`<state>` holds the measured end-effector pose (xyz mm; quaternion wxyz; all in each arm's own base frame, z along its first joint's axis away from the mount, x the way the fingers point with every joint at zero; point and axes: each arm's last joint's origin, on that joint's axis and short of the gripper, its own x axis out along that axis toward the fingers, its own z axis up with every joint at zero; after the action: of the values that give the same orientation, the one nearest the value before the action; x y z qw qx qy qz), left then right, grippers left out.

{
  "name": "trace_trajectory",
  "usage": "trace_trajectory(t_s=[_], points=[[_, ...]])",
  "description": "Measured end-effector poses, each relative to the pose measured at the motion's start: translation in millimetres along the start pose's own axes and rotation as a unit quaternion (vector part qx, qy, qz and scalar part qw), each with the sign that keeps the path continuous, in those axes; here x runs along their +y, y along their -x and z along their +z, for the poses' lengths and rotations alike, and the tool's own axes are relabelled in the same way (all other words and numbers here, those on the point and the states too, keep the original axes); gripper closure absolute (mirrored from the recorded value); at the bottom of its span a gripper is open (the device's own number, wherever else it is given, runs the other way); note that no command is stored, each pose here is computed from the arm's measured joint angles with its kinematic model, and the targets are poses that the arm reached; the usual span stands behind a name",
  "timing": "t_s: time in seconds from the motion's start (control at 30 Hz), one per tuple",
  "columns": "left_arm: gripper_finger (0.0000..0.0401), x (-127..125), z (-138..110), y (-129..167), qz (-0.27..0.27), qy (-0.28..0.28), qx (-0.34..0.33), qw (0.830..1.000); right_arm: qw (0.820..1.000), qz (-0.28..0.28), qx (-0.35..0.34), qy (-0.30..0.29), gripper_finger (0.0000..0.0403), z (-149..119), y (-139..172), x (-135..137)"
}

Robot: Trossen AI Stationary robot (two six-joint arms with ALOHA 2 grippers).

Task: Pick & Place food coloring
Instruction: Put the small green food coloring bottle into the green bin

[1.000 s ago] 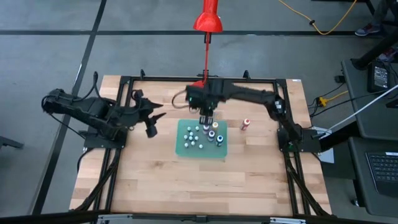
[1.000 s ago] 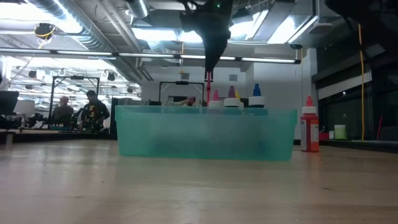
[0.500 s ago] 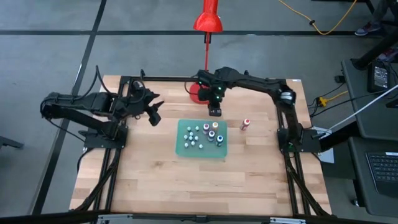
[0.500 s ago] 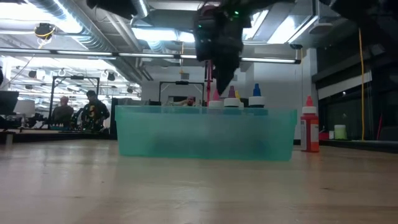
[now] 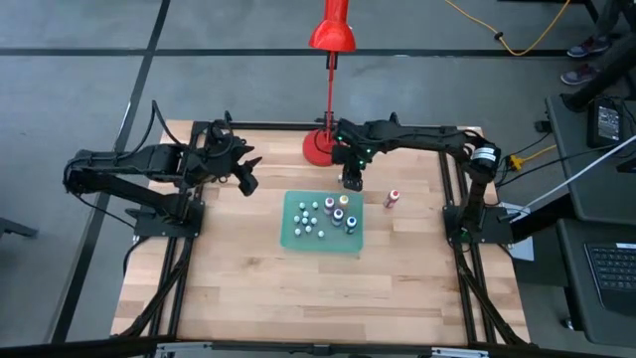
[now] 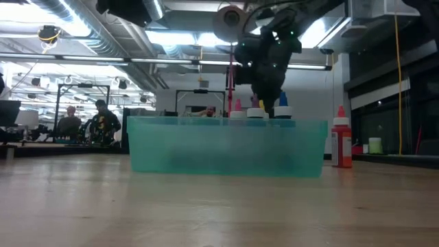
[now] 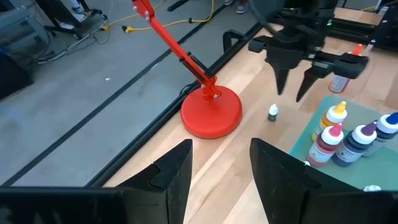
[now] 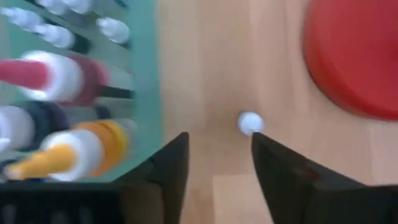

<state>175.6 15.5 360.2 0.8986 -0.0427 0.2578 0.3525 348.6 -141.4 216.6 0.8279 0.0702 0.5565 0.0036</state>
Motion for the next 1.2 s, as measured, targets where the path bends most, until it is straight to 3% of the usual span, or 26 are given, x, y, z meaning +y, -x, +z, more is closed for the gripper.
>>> trace_trajectory(t_s=[0.23, 0.53, 0.8, 1.2], points=[[0.0244, 0, 0, 0, -0.005, 0.007, 0.002, 1.000, 0.998, -0.053, -0.022, -0.005, 0.0149, 1, -9, -15], [0.0244, 0, 0, 0, -0.005, 0.020, 0.003, 1.000, 0.999, -0.030, 0.016, -0.019, 0.0139, -5, -37, -22], [0.0244, 0, 0, 0, -0.002, 0.020, 0.002, 1.000, 0.999, -0.024, 0.028, -0.021, 0.0149, -7, -54, -25], [0.0244, 0, 0, 0, -0.001, 0.019, 0.001, 1.000, 0.999, -0.025, 0.021, -0.019, 0.0233, -5, -56, -26]])
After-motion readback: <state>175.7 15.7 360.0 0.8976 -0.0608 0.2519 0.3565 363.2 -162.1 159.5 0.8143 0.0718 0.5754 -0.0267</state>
